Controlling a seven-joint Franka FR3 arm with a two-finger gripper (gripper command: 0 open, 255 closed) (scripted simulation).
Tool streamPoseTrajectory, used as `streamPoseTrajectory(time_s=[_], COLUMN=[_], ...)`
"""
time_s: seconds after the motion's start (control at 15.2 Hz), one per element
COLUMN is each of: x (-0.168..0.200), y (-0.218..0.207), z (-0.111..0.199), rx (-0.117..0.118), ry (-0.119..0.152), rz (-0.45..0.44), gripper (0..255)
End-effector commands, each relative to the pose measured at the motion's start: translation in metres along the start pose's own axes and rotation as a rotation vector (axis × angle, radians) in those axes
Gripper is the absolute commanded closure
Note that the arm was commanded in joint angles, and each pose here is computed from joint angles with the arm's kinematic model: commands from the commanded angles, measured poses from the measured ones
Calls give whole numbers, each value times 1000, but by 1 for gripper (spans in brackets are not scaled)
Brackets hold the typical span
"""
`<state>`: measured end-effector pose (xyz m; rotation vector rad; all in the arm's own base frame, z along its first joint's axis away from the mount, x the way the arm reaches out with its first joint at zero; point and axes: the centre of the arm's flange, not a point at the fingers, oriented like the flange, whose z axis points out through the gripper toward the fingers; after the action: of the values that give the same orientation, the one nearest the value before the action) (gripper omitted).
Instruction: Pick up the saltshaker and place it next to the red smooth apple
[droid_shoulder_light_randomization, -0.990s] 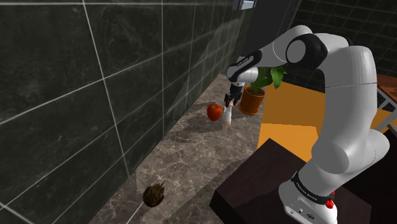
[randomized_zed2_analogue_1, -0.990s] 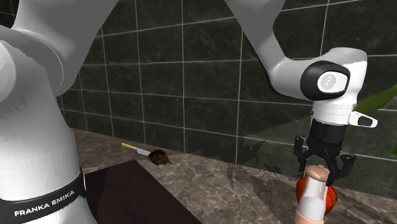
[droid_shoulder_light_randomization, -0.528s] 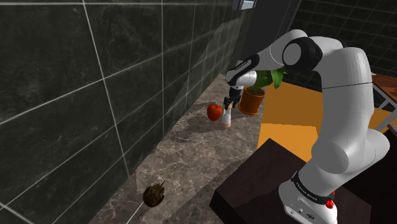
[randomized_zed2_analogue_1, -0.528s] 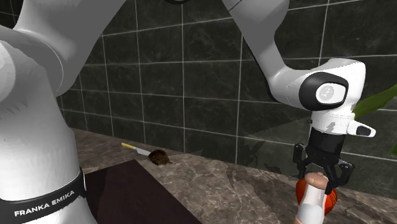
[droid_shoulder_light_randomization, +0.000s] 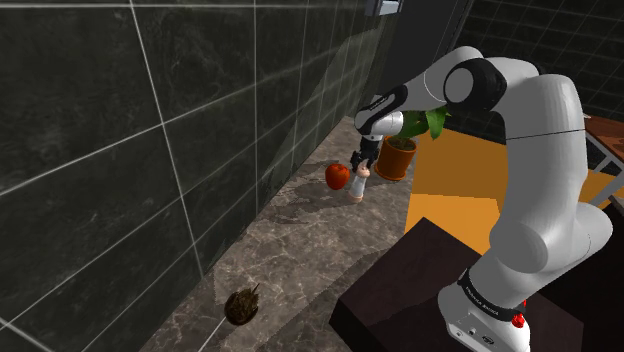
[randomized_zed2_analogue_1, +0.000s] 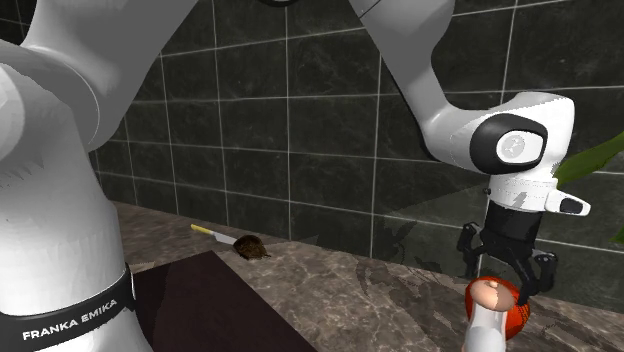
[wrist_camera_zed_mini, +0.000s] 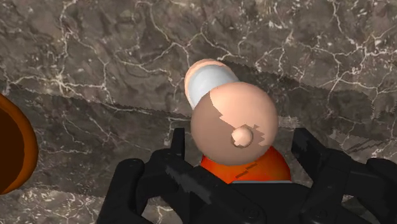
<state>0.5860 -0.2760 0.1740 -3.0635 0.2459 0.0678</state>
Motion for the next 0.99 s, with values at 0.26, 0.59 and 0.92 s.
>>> streamPoseTrajectory(time_s=[0.26,0.59,0.92], x=[0,0,0], y=[0,0,0], z=[-26,-50,-50], rx=[0,0,0], ry=[0,0,0], rz=[0,0,0], gripper=[0,0,0])
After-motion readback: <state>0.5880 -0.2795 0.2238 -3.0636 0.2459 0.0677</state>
